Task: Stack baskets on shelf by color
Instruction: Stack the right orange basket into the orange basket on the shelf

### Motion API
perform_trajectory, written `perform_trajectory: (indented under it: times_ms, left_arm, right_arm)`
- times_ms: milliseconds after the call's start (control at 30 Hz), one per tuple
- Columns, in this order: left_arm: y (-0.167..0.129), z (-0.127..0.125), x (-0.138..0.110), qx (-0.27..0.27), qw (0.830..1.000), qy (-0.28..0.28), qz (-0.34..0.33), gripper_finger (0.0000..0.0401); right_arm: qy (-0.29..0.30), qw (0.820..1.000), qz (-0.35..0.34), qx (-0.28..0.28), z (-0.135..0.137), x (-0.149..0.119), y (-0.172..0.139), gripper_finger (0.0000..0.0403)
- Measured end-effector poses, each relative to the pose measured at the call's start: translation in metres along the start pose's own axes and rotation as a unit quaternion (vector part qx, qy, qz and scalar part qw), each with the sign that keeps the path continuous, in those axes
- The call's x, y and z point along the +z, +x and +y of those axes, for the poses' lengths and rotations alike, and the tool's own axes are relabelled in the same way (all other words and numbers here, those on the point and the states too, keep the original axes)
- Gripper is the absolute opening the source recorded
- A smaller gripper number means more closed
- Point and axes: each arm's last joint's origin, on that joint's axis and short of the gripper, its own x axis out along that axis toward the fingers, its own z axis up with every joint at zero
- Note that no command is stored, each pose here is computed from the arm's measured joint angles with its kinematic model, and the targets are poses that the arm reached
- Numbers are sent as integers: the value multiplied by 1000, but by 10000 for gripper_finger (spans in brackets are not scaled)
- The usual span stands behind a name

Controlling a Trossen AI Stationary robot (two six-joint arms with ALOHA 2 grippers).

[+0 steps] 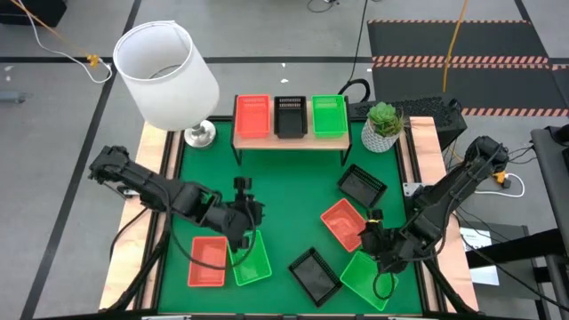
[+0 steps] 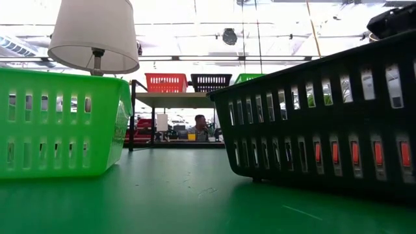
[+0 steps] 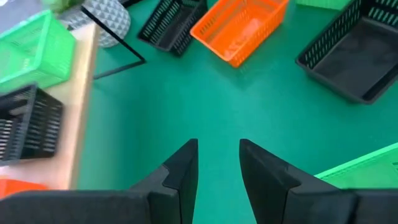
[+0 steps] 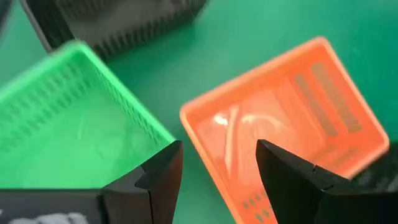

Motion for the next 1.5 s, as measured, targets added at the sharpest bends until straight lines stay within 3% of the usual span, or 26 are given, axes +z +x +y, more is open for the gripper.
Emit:
perform_trajectory:
  times_ms: [367, 633, 767, 1000, 1267, 1500]
  left_arm:
    - [37, -18, -27, -1, 1000, -9, 4, 120]
    - [37, -19, -25, -6, 1000, -20, -7, 120]
    - [37, -18, -21, -7, 1000, -11, -23, 120]
    - [36, -18, -11, -6, 997, 6, -74, 120]
    - [34, -17, -3, -5, 994, 2, -106, 120]
    - [23, -12, 15, -5, 986, -28, -162, 120]
  right_arm:
    - [-23, 998, 56, 4, -4, -12, 3, 178]
    - [-36, 995, 87, -17, -12, -35, 25, 142]
    - [-51, 994, 90, -20, -15, -36, 28, 104]
    - [-80, 994, 76, 1, -17, -29, 31, 10]
    - [-100, 995, 1, 24, -17, -10, 34, 20]
    - [-90, 992, -91, 23, -20, 30, 16, 12]
